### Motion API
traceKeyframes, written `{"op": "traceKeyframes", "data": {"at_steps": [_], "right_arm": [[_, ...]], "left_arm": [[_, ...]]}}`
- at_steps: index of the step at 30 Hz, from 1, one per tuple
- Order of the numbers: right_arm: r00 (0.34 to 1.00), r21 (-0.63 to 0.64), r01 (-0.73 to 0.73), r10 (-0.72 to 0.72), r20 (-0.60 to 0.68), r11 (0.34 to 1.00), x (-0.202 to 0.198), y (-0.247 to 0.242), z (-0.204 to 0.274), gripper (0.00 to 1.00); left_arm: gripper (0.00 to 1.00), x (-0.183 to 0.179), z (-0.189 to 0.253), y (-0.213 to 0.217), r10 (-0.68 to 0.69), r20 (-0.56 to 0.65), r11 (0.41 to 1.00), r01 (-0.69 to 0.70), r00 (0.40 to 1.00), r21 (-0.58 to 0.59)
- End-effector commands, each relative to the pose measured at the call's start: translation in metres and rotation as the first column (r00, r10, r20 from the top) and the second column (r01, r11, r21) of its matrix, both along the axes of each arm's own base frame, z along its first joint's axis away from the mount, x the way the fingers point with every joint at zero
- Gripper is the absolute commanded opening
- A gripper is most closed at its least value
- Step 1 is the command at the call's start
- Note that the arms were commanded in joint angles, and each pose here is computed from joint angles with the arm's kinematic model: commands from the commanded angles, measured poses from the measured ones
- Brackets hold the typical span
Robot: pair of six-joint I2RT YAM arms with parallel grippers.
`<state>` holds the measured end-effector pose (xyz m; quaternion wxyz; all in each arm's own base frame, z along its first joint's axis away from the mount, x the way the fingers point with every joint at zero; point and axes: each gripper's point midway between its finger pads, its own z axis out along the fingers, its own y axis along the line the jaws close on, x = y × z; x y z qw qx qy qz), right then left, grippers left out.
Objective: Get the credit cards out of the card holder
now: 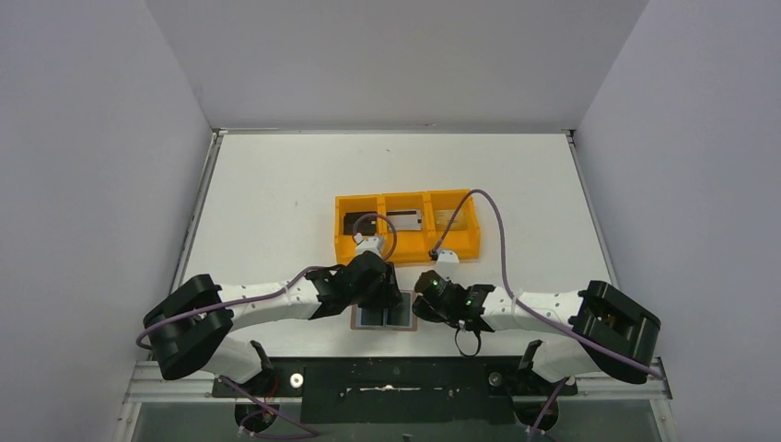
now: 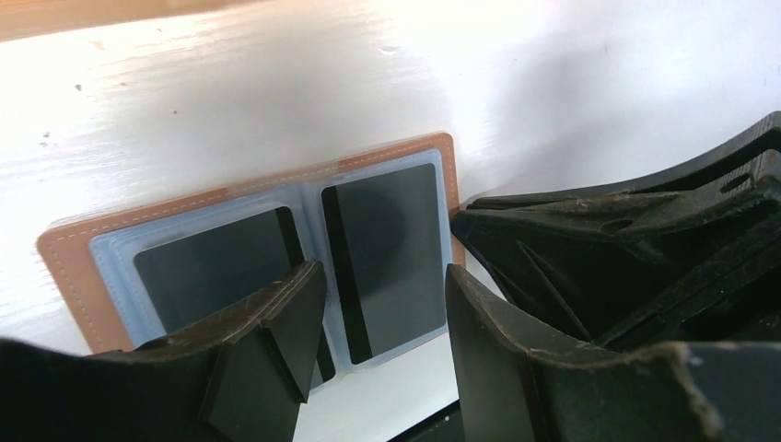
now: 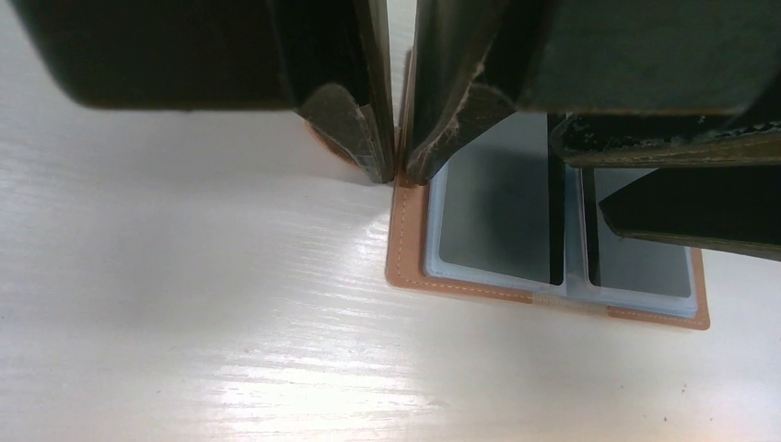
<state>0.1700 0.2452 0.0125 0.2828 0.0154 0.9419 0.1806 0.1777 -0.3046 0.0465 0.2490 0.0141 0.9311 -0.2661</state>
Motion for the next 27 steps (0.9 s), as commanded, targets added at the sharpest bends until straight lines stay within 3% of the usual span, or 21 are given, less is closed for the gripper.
{"op": "traceKeyframes", "data": {"at_steps": [1,8,18,27], "right_arm": [[0.998,-0.219,0.026,-0.037,-0.047,0.975,-0.015,-0.044,-0.033,0.14],[1.0,-0.056,0.005,-0.003,0.028,0.998,-0.001,-0.017,0.008,0.29],[0.996,0.079,-0.029,0.022,0.086,0.996,0.006,0.004,0.051,0.34],[0.994,0.17,-0.101,0.094,0.049,0.98,-0.005,0.026,0.042,0.15]], "left_arm": [[0.5,0.008,0.016,0.005,0.033,0.057,0.999,-0.033,0.998,-0.008],[0.5,0.012,0.032,0.006,0.055,0.094,0.998,-0.05,0.994,-0.047],[0.5,0.006,0.019,0.017,0.062,0.075,0.998,-0.061,0.995,-0.016],[0.5,0.006,0.022,0.018,0.069,0.078,0.997,-0.067,0.995,-0.032]]}}
